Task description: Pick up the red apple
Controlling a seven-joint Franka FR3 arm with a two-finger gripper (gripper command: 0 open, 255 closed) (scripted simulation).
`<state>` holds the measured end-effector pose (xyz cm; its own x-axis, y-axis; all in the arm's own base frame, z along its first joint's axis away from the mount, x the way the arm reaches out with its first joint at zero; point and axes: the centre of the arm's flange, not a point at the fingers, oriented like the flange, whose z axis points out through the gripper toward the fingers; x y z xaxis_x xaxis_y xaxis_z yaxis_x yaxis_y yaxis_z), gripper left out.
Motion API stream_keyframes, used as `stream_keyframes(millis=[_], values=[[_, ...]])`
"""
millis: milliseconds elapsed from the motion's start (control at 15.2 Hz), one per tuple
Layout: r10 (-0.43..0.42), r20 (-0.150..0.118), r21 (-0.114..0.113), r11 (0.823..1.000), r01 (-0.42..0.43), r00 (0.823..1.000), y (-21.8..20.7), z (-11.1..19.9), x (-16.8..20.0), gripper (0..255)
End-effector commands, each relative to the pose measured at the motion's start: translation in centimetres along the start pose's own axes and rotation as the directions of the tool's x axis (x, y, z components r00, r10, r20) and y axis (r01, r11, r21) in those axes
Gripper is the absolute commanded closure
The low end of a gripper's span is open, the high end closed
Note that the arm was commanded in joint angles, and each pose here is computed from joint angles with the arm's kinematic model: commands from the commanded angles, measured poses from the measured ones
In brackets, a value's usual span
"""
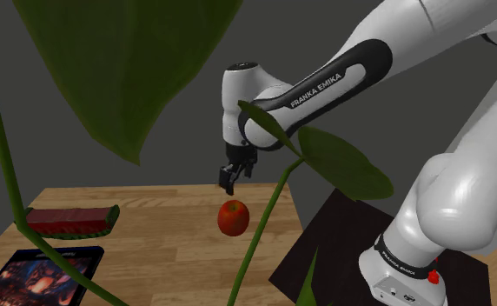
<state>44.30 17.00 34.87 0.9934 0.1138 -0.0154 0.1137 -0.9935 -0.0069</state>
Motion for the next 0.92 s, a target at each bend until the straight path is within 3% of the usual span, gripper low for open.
stream_keyframes(millis=[0, 660, 726, 858], values=[[0.001, 0.011, -0.001, 1.000, -0.001, 1.000, -1.1, 2.4, 1.3, 0], [0.000, 0.016, -0.002, 1.000, 0.000, 1.000, -1.5, 7.3, 1.7, 0], [0.000, 0.015, -0.002, 1.000, 0.000, 1.000, -1.4, 7.3, 1.7, 255], [0.001, 0.015, -0.002, 1.000, 0.000, 1.000, -1.4, 7.3, 1.7, 255]])
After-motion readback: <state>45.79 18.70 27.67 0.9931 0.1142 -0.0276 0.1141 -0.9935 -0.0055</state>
